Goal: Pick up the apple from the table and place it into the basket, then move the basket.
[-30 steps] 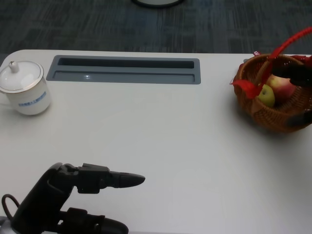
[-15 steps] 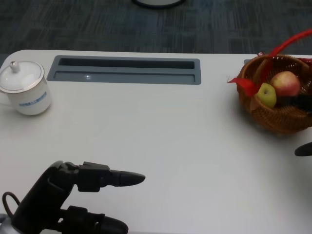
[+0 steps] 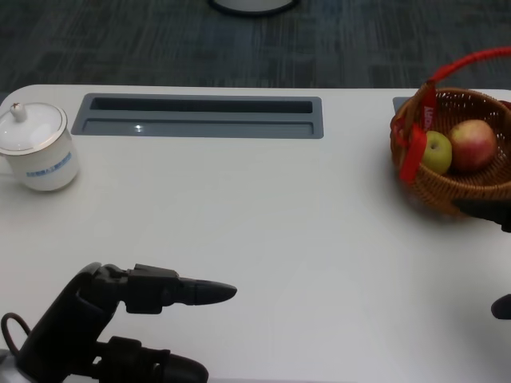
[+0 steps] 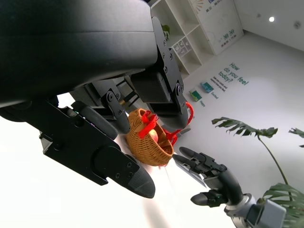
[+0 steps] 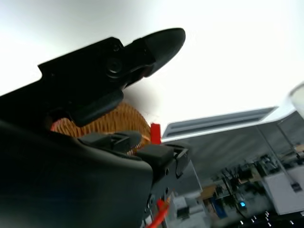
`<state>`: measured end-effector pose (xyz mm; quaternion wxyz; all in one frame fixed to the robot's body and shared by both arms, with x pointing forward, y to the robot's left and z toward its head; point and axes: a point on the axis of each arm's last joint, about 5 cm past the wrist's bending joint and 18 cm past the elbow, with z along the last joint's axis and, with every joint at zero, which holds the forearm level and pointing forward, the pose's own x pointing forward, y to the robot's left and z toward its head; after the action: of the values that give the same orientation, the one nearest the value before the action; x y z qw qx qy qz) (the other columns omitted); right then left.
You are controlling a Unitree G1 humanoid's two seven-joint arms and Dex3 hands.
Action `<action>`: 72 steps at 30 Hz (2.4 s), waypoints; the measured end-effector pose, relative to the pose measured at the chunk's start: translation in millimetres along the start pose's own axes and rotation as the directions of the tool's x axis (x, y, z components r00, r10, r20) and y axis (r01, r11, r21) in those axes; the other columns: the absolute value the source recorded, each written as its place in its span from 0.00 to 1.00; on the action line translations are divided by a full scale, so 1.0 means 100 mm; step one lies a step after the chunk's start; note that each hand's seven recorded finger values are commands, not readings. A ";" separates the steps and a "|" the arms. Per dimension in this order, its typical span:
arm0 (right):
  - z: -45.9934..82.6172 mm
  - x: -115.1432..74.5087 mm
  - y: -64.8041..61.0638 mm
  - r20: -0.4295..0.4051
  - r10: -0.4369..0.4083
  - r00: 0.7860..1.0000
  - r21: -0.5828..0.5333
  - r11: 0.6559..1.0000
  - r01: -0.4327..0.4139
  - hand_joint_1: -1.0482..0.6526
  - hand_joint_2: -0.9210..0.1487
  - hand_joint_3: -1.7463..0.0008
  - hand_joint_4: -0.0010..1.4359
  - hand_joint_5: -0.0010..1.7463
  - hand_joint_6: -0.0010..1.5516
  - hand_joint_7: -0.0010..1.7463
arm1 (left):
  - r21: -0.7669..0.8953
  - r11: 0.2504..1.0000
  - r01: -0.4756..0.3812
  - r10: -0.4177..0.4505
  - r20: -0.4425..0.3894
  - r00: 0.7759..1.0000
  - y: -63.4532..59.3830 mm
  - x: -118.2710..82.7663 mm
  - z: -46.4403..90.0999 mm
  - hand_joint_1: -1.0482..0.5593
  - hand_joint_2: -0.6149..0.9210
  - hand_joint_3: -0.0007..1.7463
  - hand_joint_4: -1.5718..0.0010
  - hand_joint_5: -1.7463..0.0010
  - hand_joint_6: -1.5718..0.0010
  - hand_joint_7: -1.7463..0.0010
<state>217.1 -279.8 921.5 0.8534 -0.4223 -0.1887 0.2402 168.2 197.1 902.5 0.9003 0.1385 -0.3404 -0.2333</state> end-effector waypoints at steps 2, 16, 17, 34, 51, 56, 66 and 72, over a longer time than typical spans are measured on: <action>0.06 -0.01 -0.02 0.031 -0.025 0.999 -0.019 1.000 0.025 0.14 0.14 1.00 0.28 0.00 0.24 0.00 | 0.000 1.000 0.000 0.000 0.001 1.000 0.00 0.00 0.00 0.39 0.84 0.00 0.34 1.00 0.40 1.00; 0.29 0.04 -0.10 0.167 -0.048 0.985 -0.033 0.998 0.054 0.15 0.16 1.00 0.31 0.01 0.27 0.01 | 0.000 1.000 -0.002 0.002 0.007 1.000 -0.01 0.00 0.00 0.40 0.84 0.00 0.35 1.00 0.40 1.00; 0.29 0.05 -0.07 0.179 -0.046 0.983 -0.026 0.998 0.051 0.16 0.16 1.00 0.32 0.01 0.27 0.01 | 0.000 1.000 -0.003 0.003 0.007 1.000 -0.01 0.00 0.00 0.40 0.84 0.00 0.35 1.00 0.40 1.00; 0.41 0.48 0.55 0.426 -0.103 0.899 0.228 0.974 0.004 0.33 0.14 0.99 0.43 0.01 0.37 0.01 | 0.021 1.000 -0.013 0.012 0.011 1.000 0.04 0.01 0.01 0.37 0.84 0.00 0.35 1.00 0.41 1.00; 0.43 0.61 0.82 0.446 -0.198 0.873 0.423 0.906 -0.011 0.43 0.17 1.00 0.53 0.01 0.46 0.01 | 0.045 0.998 -0.032 0.031 0.018 0.999 0.08 0.01 0.03 0.38 0.84 0.00 0.35 1.00 0.41 1.00; 0.45 0.64 0.88 0.455 -0.219 0.863 0.456 0.890 -0.014 0.45 0.16 1.00 0.54 0.01 0.47 0.01 | 0.053 0.998 -0.043 0.042 0.023 0.999 0.10 0.02 0.03 0.38 0.84 0.00 0.35 1.00 0.40 1.00; 0.49 0.67 0.93 0.479 -0.225 0.849 0.480 0.877 -0.039 0.45 0.17 1.00 0.52 0.00 0.45 0.00 | 0.059 0.997 -0.048 0.046 0.028 0.999 0.11 0.02 0.03 0.39 0.84 0.00 0.34 1.00 0.40 1.00; 0.50 0.69 0.95 0.481 -0.206 0.852 0.481 0.874 -0.061 0.43 0.18 1.00 0.50 0.00 0.44 0.00 | 0.059 0.997 -0.047 0.046 0.029 0.999 0.10 0.03 0.03 0.39 0.84 0.00 0.34 1.00 0.40 1.00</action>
<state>223.2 -159.4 881.3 0.8567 -0.1095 -0.3622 0.3506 171.4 204.0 910.0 0.8962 0.1543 -0.3626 -0.2038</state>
